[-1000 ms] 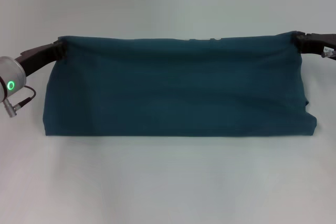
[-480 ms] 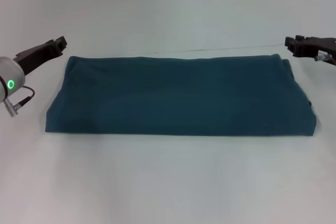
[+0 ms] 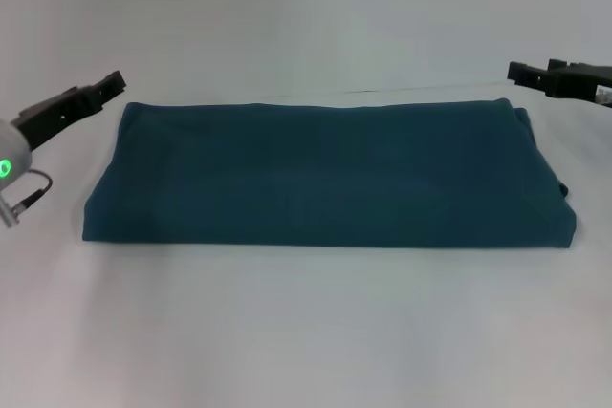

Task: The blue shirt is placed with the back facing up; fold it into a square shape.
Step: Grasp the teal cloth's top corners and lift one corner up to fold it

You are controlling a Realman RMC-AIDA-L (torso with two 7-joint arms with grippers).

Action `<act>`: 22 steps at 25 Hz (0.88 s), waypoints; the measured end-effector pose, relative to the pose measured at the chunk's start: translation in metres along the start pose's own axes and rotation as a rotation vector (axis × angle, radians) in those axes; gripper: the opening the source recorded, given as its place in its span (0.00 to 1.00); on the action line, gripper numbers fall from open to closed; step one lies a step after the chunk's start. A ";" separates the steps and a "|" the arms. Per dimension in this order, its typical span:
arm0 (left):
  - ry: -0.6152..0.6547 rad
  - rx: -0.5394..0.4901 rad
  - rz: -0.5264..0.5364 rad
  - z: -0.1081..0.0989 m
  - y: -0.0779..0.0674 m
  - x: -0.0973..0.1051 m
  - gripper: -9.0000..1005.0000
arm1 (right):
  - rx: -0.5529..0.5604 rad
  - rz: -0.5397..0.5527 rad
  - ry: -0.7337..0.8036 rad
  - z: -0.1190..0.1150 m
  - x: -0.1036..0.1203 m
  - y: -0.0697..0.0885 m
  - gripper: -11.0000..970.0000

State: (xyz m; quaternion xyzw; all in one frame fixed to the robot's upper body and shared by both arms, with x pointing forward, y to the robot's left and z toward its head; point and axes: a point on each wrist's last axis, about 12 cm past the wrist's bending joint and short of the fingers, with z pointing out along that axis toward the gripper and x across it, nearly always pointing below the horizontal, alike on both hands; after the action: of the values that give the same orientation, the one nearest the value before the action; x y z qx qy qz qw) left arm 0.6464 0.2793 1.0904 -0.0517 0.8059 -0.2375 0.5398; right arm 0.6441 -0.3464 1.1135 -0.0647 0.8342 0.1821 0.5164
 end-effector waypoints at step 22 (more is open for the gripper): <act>0.176 0.138 0.018 -0.071 0.044 0.030 0.75 | -0.210 0.352 0.210 -0.089 0.017 -0.029 0.84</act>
State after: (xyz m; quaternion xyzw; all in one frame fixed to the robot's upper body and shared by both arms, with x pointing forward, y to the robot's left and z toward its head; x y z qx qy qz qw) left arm 0.5777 0.3313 1.0671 0.0140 0.8324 -0.2909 0.4715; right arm 0.5705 -0.4046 1.1272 0.0098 0.8584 0.3473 0.3775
